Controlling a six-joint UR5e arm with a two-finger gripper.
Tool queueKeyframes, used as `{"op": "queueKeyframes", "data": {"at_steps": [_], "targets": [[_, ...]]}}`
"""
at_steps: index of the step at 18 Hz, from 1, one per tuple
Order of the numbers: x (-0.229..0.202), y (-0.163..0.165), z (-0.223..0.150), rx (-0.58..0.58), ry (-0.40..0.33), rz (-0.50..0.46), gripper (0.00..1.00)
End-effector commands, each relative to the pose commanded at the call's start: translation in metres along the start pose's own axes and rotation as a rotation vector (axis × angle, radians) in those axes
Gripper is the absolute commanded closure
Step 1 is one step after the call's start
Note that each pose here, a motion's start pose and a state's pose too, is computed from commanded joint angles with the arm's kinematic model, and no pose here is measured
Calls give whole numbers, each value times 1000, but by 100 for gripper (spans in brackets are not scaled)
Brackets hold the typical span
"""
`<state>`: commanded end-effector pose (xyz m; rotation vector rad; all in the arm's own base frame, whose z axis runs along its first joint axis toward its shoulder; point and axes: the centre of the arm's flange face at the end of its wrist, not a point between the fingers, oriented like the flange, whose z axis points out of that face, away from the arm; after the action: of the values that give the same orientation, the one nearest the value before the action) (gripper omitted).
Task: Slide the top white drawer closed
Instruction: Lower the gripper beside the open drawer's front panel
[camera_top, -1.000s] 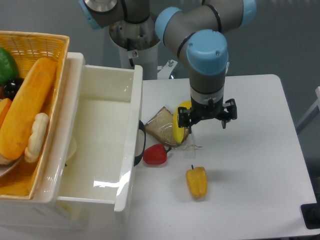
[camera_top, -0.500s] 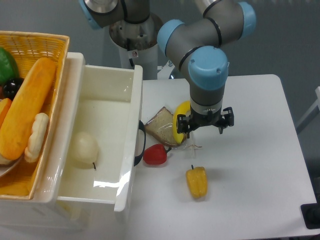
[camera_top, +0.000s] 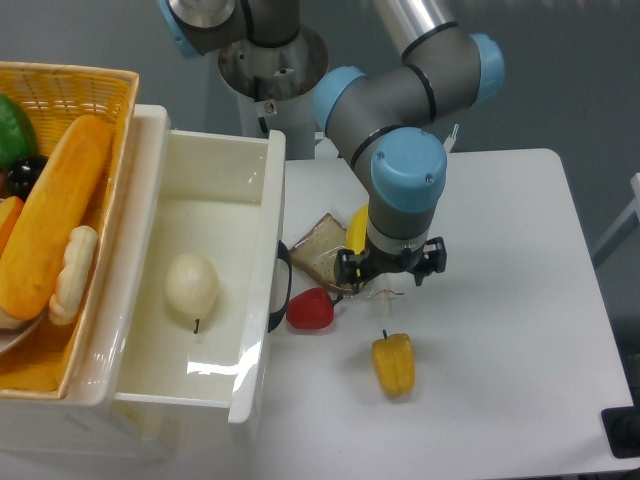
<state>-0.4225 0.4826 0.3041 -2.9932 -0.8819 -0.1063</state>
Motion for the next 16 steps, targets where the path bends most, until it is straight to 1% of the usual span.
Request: {"op": "queueKeyframes", "data": {"at_steps": [4, 8, 11, 16], "targets": [[12, -4, 6, 3, 36, 15, 0], [27, -2, 15, -5, 91, 24, 0], [35, -1, 19, -12, 96, 35, 0], [37, 0, 20, -14, 100, 38, 0]]}}
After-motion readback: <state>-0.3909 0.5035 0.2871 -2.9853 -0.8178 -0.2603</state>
